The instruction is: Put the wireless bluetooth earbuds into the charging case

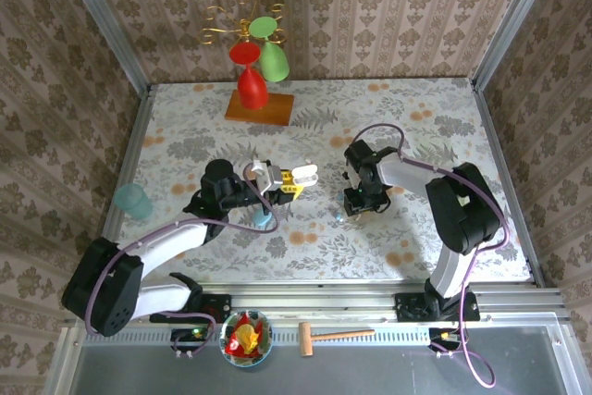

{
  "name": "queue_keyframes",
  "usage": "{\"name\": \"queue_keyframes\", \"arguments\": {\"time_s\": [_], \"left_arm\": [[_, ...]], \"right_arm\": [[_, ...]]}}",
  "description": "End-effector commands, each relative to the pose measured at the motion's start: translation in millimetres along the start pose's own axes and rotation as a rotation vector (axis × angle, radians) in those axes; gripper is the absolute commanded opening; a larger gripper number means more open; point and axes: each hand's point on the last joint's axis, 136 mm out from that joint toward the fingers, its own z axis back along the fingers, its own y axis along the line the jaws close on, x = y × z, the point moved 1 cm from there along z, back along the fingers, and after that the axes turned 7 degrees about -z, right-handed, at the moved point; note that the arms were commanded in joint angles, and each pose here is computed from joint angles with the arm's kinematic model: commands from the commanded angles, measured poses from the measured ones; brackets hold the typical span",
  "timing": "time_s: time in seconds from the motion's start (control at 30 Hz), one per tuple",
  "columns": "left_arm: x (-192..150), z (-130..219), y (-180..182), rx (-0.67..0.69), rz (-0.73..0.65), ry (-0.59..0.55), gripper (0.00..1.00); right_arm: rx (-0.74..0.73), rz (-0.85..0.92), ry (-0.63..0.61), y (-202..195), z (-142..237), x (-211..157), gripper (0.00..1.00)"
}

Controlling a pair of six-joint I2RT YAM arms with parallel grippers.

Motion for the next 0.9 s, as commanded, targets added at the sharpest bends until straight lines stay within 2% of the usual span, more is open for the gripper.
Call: {"name": "queue_keyframes", "arguments": {"time_s": [0.0, 0.1, 0.2, 0.3, 0.87], "left_arm": [[-0.1, 4.1, -1.7, 0.011, -0.033, 0.01, 0.08], [-0.4, 4.1, -1.4, 0.012, -0.037, 0.013, 0.08], [-0.9, 3.7, -0.7, 0.011, -0.04, 0.013, 0.08], [0.2, 4.0, 0.7, 0.017, -0.044, 0.01, 0.07], [6.9, 7.5, 4.3, 0.035, -0.042, -0.014, 0.07]], "right_arm": [[-0.098, -0.042, -0.027, -15.9, 10.2, -3.8, 0.34], [-0.121, -0.104, -0.063, -16.2, 15.3, -6.5, 0.34], [-0.153, -0.123, -0.079, -13.6, 14.8, -10.8, 0.46], [-0.186, -0.155, -0.089, -14.3, 12.0, -12.4, 0.5], [-0.298, -0.202, -0.034, -38.0, 4.0, -42.2, 0.53]]}}
